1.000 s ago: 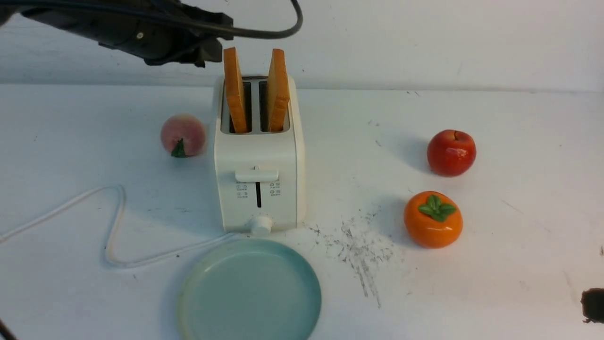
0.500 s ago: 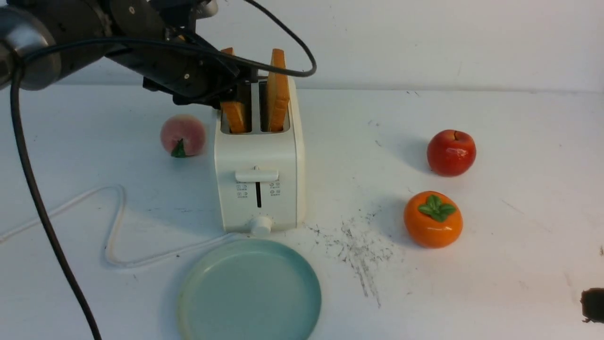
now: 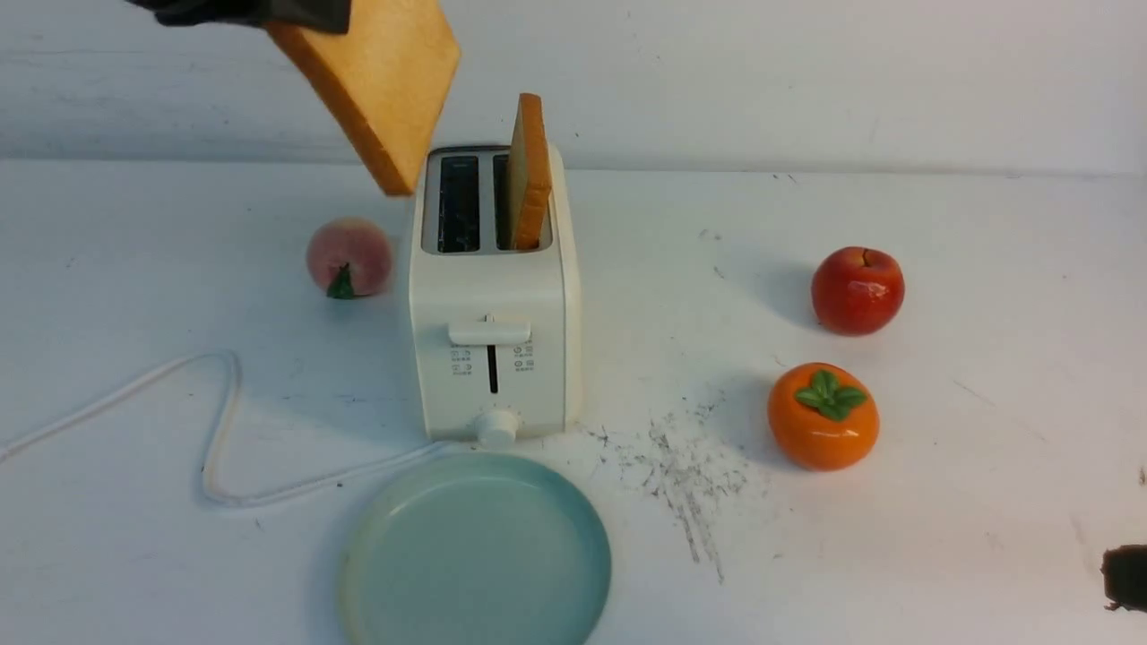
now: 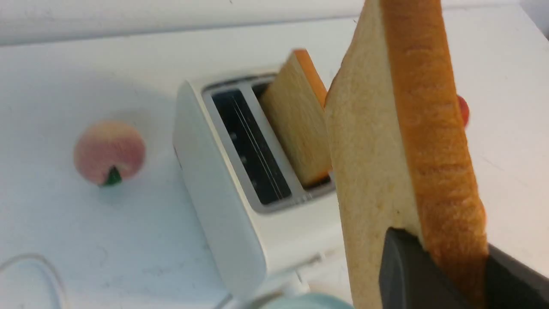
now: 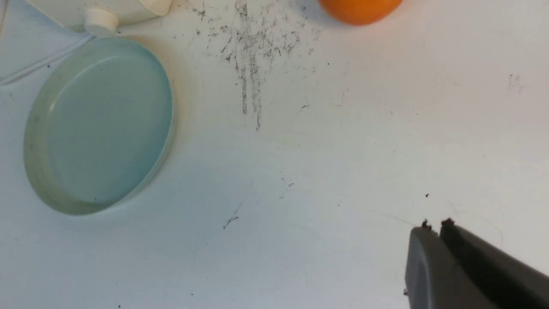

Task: Take toasted bread from bread machine on white table place on plate.
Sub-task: 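Place the slice of bread on the plate with the left gripper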

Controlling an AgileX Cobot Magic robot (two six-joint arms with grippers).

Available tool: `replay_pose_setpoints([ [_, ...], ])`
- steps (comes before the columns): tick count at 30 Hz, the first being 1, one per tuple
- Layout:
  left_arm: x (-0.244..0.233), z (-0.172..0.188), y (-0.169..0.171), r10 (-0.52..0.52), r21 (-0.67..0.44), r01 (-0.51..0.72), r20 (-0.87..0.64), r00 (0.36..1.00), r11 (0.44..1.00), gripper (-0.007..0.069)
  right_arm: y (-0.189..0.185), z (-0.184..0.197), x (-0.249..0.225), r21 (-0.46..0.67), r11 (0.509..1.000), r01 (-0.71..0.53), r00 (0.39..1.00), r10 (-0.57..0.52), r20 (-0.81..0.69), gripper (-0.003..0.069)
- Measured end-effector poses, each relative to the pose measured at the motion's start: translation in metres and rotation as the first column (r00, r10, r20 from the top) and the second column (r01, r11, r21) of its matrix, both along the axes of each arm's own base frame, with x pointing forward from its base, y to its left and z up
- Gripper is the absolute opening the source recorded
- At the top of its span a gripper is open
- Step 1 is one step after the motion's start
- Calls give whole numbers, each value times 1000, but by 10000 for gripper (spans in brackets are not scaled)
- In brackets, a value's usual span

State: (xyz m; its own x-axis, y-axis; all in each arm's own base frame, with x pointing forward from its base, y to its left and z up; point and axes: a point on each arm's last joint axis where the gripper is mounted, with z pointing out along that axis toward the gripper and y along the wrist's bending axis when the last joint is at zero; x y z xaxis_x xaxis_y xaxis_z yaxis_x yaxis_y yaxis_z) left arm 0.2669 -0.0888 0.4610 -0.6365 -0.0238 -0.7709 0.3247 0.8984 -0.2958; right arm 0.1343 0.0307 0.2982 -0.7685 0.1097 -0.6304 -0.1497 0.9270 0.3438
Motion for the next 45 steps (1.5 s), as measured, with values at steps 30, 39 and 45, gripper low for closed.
replay_pose_setpoints([
  [30,-33,-268,-9,41,-321,-170,-372,927,932,93,0,0,0,0,1000,1,1000,-1,1,61],
  [39,-25,-294,-11,68,-306,-236,-474,878,922,126,0,0,0,0,1000,1,1000,-1,1,71],
  [45,-26,-294,-11,62,-300,-227,-473,879,927,304,0,0,0,0,1000,1,1000,-1,1,76],
])
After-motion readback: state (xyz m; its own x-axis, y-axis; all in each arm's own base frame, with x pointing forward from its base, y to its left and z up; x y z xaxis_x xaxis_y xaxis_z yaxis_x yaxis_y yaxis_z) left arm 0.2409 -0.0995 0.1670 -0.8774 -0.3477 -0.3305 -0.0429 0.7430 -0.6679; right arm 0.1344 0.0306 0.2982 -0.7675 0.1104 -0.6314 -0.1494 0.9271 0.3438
